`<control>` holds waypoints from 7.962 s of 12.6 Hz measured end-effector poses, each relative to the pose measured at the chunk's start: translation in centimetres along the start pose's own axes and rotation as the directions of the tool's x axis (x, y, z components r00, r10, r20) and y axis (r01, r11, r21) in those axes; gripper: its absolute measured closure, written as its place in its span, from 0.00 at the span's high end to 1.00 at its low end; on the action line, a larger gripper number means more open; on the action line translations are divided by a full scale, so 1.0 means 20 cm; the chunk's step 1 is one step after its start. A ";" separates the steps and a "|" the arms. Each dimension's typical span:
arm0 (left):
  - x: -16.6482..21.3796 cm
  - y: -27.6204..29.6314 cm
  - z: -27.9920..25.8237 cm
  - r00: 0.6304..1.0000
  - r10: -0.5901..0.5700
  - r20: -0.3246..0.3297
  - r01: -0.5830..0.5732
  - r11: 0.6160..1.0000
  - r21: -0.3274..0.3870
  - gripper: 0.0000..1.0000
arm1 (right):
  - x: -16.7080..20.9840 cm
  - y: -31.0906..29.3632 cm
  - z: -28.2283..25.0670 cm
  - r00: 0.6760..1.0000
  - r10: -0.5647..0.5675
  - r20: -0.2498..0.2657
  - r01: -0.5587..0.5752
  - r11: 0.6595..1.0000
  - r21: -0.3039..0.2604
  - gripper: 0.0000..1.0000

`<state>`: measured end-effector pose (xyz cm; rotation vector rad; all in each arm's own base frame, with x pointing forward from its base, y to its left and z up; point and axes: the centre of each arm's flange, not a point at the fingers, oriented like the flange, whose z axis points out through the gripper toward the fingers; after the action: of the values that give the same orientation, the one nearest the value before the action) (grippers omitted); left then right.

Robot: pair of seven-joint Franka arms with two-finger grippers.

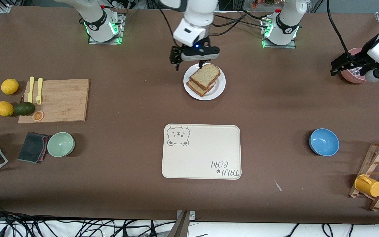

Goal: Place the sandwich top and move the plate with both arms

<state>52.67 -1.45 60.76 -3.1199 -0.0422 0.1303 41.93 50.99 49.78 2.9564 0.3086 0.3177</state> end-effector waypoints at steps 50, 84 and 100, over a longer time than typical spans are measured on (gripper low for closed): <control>0.03 1.32 2.09 0.851 0.511 0.120 -0.336 0.705 -0.624 0.96 | 0.14 2.84 -0.38 0.896 0.383 0.223 -0.415 0.902 0.118 1.00; -0.02 1.22 2.20 0.858 0.511 -0.054 -0.321 0.451 -0.833 0.05 | 0.07 2.83 -0.26 0.881 0.283 0.379 -0.347 0.931 0.113 1.00; 0.94 1.10 2.01 0.994 0.081 -0.076 -0.105 0.457 -0.883 0.05 | 0.14 2.87 -0.17 0.894 0.287 0.344 -0.319 0.947 0.040 1.00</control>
<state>68.58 -22.18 18.76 -4.2144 0.1056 0.0870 54.57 -3.55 63.44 3.0748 -0.1899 -0.1756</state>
